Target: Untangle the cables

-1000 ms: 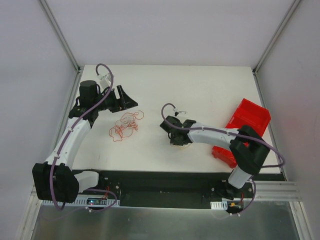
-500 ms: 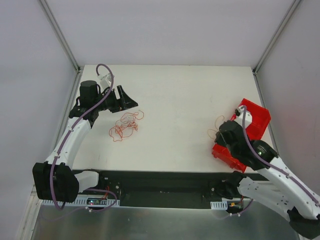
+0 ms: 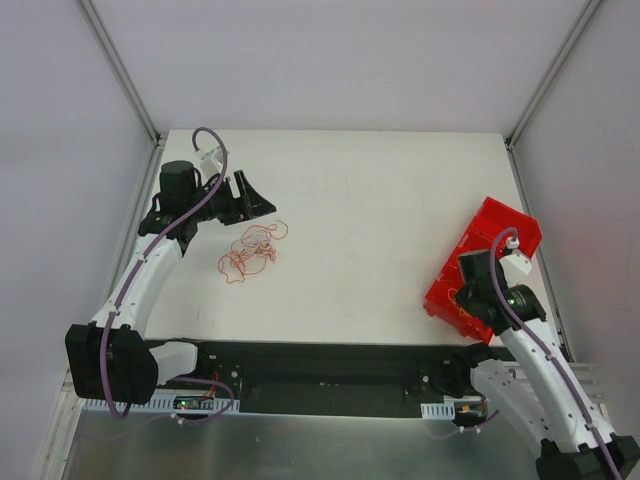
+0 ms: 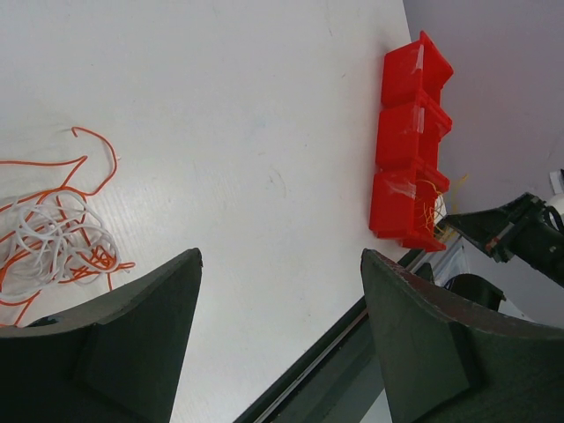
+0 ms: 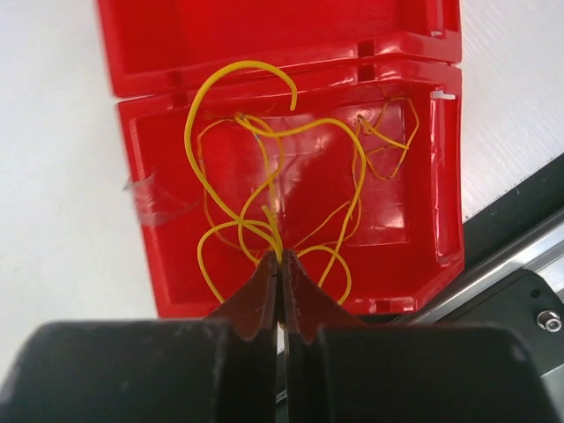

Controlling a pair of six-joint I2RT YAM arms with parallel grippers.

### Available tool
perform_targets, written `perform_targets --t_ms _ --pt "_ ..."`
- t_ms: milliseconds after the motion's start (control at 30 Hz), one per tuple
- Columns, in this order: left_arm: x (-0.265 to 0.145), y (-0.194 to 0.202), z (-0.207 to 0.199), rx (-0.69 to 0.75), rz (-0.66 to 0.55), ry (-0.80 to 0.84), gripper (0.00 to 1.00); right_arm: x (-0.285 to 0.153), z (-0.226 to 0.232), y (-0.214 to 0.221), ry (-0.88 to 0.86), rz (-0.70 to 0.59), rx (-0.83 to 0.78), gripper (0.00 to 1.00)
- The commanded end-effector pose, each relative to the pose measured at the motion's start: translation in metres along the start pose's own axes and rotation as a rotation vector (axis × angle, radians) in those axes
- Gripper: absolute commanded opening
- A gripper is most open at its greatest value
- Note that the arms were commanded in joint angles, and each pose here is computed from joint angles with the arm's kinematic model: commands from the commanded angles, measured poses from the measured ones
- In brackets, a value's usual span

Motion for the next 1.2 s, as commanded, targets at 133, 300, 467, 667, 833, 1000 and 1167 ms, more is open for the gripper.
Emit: perform_targets --t_ms 133,300,467,667,833,1000,1167 --pt "0.001 -0.002 0.003 0.013 -0.013 0.014 0.72 0.055 0.018 0.007 -0.007 0.125 0.014 0.01" --pt "0.001 -0.004 0.004 0.017 -0.017 0.010 0.72 0.075 0.035 0.023 -0.063 0.306 -0.003 0.01" --pt "0.000 -0.005 0.004 0.016 -0.023 0.007 0.72 0.072 0.032 0.029 -0.082 0.325 -0.013 0.06" --pt "0.000 -0.005 0.004 0.011 -0.020 0.016 0.72 0.046 0.025 0.015 -0.126 0.246 -0.023 0.54" --pt "-0.001 -0.006 0.007 0.009 -0.028 0.005 0.73 0.020 0.020 0.000 -0.158 0.167 -0.011 0.70" --pt "0.000 -0.008 0.018 -0.033 -0.036 -0.032 0.72 0.005 0.021 -0.013 -0.204 0.126 -0.069 0.74" --pt "0.007 -0.005 0.047 -0.144 -0.034 -0.160 0.66 -0.006 0.034 -0.013 -0.328 0.162 -0.138 0.77"
Point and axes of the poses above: each gripper's point midway between its finger pads, its own x axis out along the fingers, its own z axis along the line the jaws close on, y = z × x, the point moved 5 cm from there along -x, back along the fingers, and after that the axes turned 3 degrees about x, right-handed, at the moved point
